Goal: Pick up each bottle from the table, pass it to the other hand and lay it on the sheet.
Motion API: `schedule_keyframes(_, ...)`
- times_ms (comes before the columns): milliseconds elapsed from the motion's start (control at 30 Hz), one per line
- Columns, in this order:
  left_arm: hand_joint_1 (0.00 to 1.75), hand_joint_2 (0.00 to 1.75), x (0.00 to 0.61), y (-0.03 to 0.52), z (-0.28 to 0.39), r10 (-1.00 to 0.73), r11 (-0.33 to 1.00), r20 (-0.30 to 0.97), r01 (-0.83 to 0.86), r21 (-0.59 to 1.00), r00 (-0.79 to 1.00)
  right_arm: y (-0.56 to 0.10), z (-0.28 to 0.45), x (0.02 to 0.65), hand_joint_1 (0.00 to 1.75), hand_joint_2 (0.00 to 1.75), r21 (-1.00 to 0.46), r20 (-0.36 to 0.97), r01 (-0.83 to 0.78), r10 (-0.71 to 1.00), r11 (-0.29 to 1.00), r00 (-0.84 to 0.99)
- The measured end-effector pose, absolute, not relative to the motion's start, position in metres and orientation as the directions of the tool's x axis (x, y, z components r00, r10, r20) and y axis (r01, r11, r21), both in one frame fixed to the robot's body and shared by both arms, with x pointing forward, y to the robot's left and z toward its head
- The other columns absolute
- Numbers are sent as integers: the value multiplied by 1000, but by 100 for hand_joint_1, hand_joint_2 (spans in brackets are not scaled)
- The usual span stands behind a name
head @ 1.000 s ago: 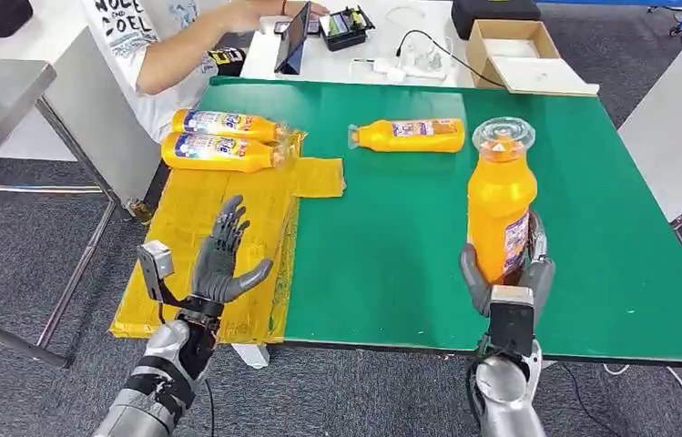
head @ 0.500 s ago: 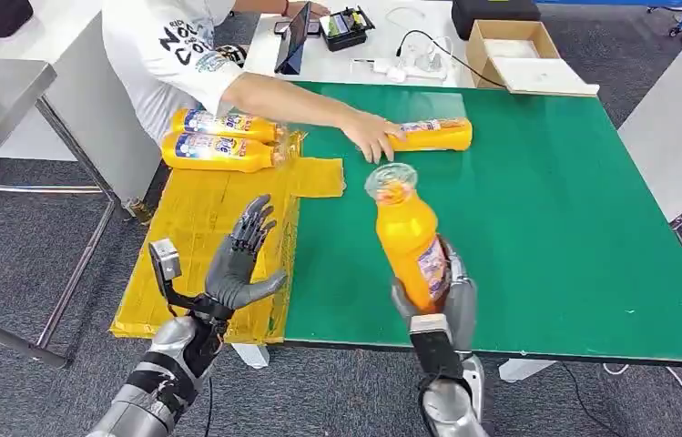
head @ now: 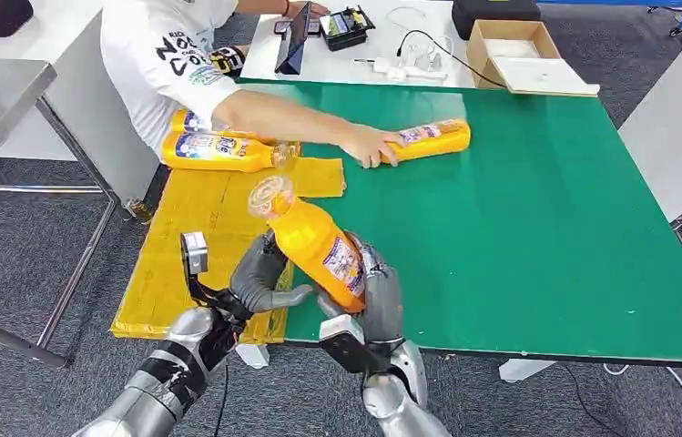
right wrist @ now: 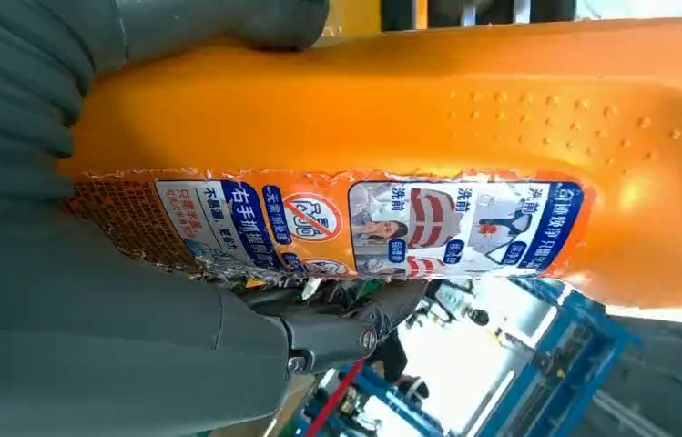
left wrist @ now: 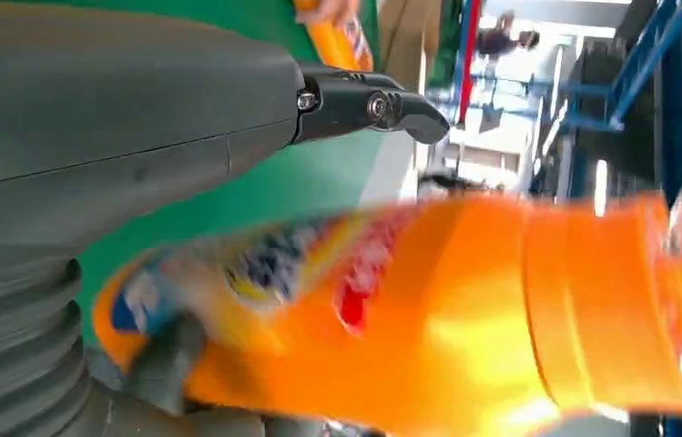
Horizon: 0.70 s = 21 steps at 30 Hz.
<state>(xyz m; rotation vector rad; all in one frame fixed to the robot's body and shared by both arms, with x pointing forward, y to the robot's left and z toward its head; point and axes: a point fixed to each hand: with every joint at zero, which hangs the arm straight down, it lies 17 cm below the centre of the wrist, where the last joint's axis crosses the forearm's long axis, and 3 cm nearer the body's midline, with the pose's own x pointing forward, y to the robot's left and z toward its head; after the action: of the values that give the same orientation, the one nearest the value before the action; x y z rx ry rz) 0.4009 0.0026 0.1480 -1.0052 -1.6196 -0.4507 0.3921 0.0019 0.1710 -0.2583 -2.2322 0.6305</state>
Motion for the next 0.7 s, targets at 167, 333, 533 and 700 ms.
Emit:
schedule_keyframes(167,0,175,398,2,146,378,537,926,812,-228,10,11,161,393,175,175,-538,645,-45,376,842,-666)
schedule_keyframes(333,0,175,396,6,144,400,517,916,815,-262,41,15,150,396,175,175,-569,642,-54,402,820,-653)
schedule_keyframes(533,0,175,399,11,138,385,524,921,807,-272,60,21,140,396,175,175,-619,613,-44,447,784,-652)
schedule_keyframes(700,0,175,404,11,133,368,536,927,798,-275,72,36,136,390,175,175,-653,591,-62,456,755,-665)
